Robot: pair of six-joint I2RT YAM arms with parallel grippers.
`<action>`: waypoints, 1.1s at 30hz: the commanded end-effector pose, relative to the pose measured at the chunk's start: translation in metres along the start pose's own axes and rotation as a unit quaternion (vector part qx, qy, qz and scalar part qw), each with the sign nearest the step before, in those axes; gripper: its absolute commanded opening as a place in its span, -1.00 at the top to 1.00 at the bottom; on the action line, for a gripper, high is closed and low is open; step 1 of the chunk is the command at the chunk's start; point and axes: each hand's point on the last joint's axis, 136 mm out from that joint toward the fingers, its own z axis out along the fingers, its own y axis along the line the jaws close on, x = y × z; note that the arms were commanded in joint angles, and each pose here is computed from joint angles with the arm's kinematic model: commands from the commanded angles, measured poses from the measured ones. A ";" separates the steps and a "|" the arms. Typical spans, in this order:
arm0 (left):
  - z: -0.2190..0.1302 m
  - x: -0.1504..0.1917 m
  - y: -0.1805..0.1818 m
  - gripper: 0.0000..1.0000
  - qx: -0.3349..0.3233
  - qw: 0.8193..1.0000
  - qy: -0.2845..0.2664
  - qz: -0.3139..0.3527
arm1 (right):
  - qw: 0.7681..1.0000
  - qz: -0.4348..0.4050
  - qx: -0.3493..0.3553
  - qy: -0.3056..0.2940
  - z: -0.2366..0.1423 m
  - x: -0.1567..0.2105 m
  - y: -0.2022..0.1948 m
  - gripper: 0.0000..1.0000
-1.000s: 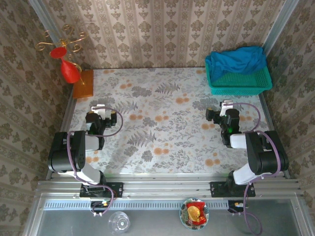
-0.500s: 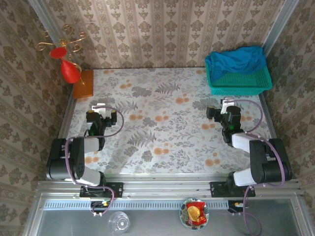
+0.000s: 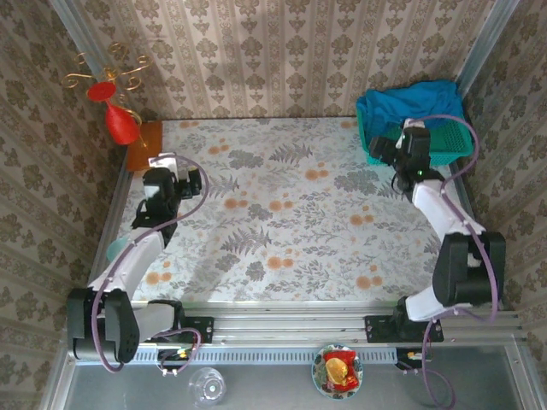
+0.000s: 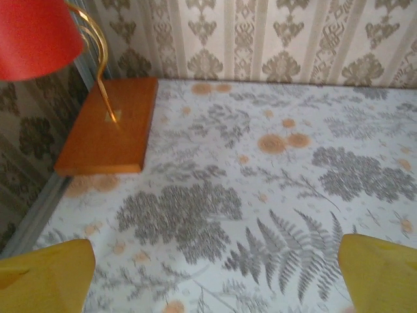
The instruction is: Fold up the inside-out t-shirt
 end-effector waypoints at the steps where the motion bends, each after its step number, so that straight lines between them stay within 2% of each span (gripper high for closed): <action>1: -0.016 0.018 -0.006 -0.94 0.018 0.996 0.078 -0.024 | 0.995 0.043 0.001 0.092 0.019 0.021 -0.004 -0.64; 6: -0.029 0.011 -0.018 -0.96 0.054 0.992 0.111 -0.021 | 0.992 0.056 -0.007 0.117 0.059 0.006 0.003 -0.56; 8: -0.033 0.009 -0.023 -0.91 0.073 0.990 0.120 -0.020 | 0.990 0.063 -0.015 0.121 0.078 0.002 0.005 -0.56; 16: -0.040 0.007 -0.036 -0.86 0.113 0.984 0.132 -0.033 | 0.981 0.156 -0.021 0.113 0.152 -0.018 -0.005 -0.40; 19: -0.040 0.005 -0.038 -0.86 0.119 0.983 0.132 -0.041 | 0.975 0.194 -0.005 0.106 0.172 -0.021 -0.016 -0.43; 22: -0.039 0.003 -0.034 -0.88 0.107 0.985 0.127 -0.037 | 0.966 0.237 0.006 0.101 0.195 -0.021 -0.027 -0.59; 27: -0.037 -0.003 -0.034 -0.92 0.108 0.986 0.121 -0.028 | 0.958 0.276 -0.012 0.082 0.223 -0.034 -0.026 -0.61; 30: -0.036 -0.006 -0.035 -0.92 0.109 0.986 0.120 -0.025 | 0.953 0.295 -0.009 0.073 0.232 -0.039 -0.031 -0.55; 33: -0.036 -0.010 -0.037 -0.92 0.113 0.986 0.116 -0.024 | 0.948 0.311 -0.016 0.059 0.237 -0.047 -0.032 -0.35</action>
